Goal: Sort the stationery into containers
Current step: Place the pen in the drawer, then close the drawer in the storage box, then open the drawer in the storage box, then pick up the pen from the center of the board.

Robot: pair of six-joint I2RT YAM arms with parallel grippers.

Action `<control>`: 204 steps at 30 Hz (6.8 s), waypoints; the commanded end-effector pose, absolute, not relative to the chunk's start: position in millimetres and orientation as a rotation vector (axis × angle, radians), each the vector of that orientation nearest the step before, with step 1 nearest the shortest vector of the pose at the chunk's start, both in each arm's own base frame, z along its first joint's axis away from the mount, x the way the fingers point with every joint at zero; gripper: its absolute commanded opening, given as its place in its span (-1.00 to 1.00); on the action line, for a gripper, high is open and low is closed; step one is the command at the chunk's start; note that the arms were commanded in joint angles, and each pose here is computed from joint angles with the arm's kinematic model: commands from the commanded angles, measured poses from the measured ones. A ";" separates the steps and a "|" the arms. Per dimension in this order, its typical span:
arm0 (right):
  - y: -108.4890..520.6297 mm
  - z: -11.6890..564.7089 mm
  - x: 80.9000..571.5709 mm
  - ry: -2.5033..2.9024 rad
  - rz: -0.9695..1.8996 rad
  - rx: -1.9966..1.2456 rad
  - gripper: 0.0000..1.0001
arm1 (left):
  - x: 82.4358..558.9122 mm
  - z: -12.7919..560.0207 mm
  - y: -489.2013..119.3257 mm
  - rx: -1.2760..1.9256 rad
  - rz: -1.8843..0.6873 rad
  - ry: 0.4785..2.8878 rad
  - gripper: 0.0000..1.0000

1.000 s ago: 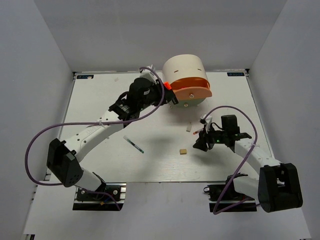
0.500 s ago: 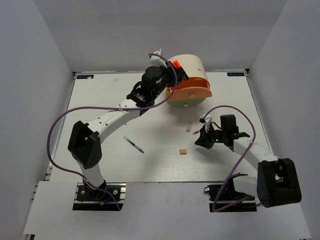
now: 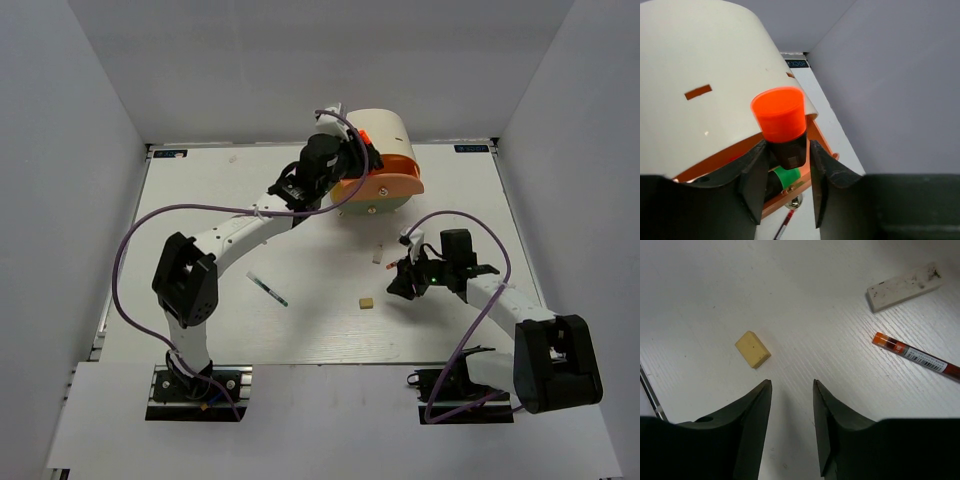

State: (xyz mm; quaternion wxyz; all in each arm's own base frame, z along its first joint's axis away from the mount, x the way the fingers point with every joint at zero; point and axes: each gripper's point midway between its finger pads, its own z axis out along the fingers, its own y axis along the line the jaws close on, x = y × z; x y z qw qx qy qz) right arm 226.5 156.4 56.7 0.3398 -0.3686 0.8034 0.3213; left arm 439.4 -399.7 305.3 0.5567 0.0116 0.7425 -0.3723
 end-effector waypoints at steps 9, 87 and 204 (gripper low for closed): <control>178.8 154.2 291.2 1.829 0.835 -0.804 -0.51 | 420.7 369.1 -396.7 0.076 -0.941 1.632 0.46; 182.5 176.1 430.7 1.931 0.920 -0.175 -0.05 | 223.8 65.6 -189.1 -0.933 -0.457 2.440 0.97; 141.1 174.1 323.2 1.986 0.772 -0.299 0.64 | 281.1 153.7 -247.5 -0.298 -0.591 2.299 -0.90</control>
